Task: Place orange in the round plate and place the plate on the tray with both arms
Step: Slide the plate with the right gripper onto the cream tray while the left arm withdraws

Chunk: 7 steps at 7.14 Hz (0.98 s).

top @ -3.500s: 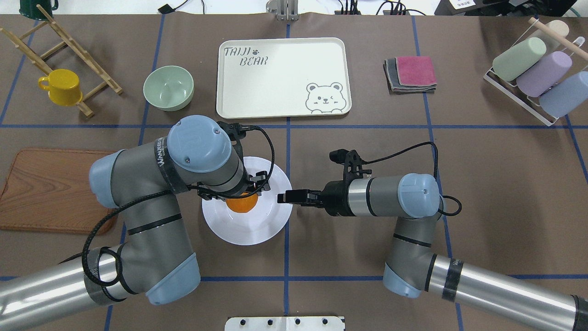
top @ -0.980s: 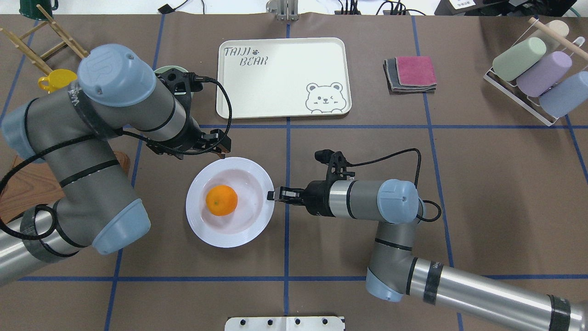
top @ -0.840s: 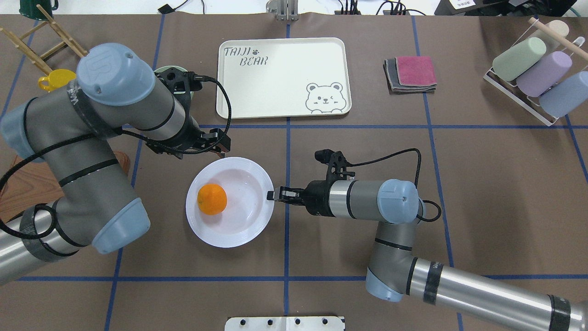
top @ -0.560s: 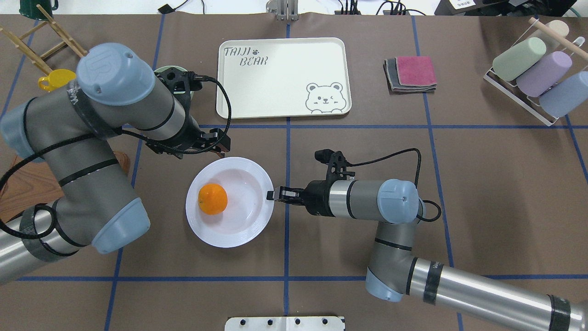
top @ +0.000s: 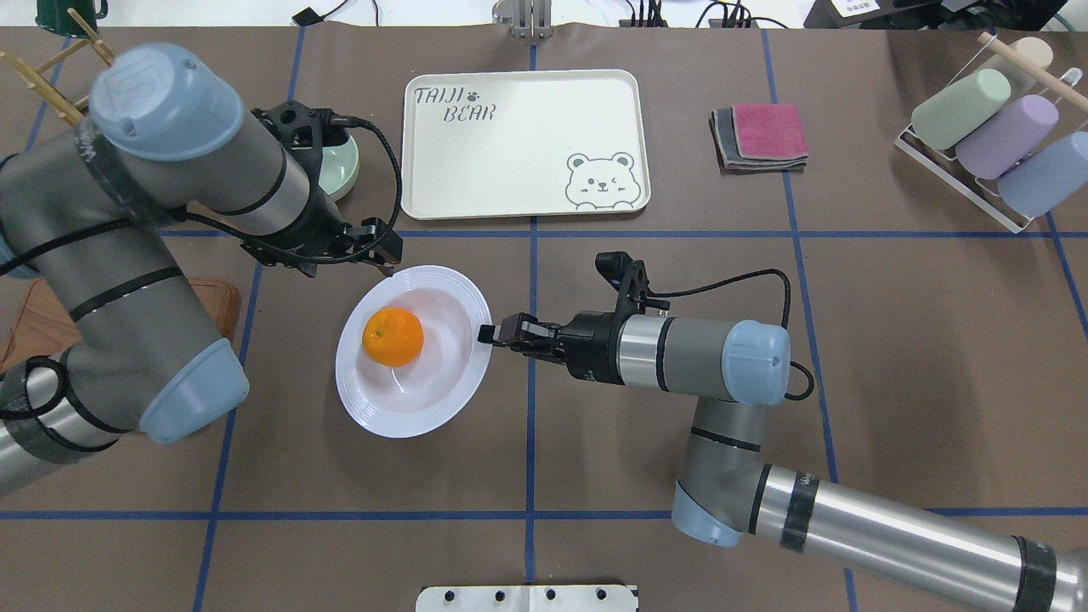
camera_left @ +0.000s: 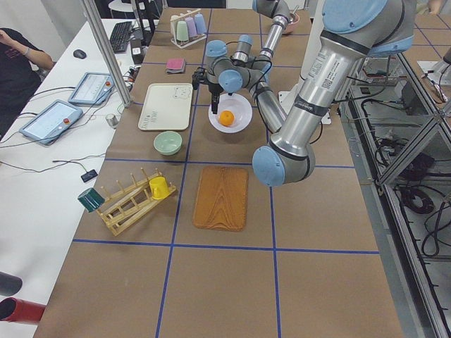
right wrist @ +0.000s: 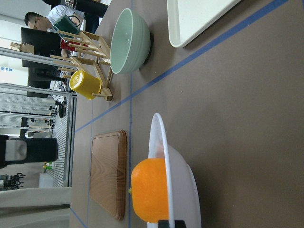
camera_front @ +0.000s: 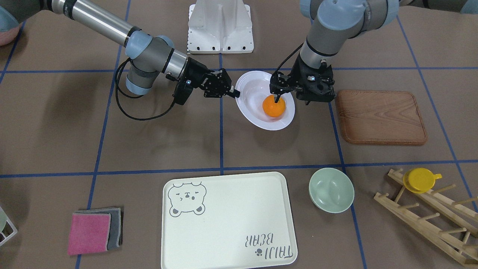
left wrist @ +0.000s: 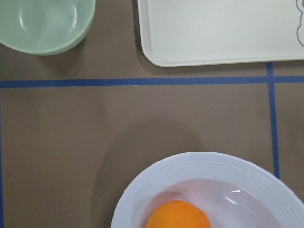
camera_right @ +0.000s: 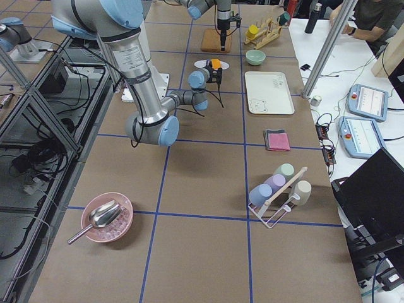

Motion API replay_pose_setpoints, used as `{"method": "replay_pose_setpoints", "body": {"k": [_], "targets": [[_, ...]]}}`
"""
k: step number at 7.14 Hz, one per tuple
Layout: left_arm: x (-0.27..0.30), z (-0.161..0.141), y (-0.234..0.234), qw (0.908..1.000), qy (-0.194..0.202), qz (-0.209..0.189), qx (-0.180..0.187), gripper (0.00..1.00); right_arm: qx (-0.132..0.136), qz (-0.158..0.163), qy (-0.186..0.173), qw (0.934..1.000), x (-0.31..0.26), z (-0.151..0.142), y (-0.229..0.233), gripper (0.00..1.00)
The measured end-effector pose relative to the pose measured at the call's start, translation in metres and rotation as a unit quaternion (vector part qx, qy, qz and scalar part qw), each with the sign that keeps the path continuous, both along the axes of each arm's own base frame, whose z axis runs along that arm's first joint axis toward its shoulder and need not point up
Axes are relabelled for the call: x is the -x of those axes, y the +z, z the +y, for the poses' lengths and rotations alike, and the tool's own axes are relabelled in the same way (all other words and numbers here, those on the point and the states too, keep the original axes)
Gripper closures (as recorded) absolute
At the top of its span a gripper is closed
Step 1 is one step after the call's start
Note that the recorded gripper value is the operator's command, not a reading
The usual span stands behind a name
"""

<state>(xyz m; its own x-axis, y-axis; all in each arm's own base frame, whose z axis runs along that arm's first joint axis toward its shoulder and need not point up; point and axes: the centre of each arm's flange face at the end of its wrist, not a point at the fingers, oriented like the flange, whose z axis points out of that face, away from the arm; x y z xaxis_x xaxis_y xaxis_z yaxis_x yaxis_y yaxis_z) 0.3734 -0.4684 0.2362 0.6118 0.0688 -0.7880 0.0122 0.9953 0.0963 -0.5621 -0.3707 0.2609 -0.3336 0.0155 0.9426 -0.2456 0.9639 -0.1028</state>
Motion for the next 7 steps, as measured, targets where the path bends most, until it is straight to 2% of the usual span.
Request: {"method": "replay_pose_setpoints", "body": {"k": [2, 3, 4, 5, 7], "targets": [[0.068, -0.016, 0.045, 0.9991, 0.02, -0.016, -0.035, 0.03, 0.023, -0.029, 0.026, 0.999, -0.013, -0.013, -0.003, 1.0], [0.108, -0.027, 0.069, 0.9978, 0.031, -0.024, -0.053, 0.03, 0.036, -0.034, 0.043, 0.9978, -0.024, -0.029, -0.003, 1.0], [0.145, -0.035, 0.093, 0.9963, 0.04, -0.032, -0.069, 0.03, 0.051, -0.024, 0.067, 0.9961, -0.036, -0.052, 0.0, 1.0], [0.173, -0.039, 0.114, 0.9948, 0.046, -0.042, -0.081, 0.03, 0.075, 0.0, 0.104, 0.9918, -0.043, -0.077, 0.001, 1.0], [0.209, -0.045, 0.14, 0.9921, 0.052, -0.058, -0.098, 0.03, 0.129, 0.035, 0.165, 0.9772, -0.05, -0.12, -0.013, 1.0]]}}
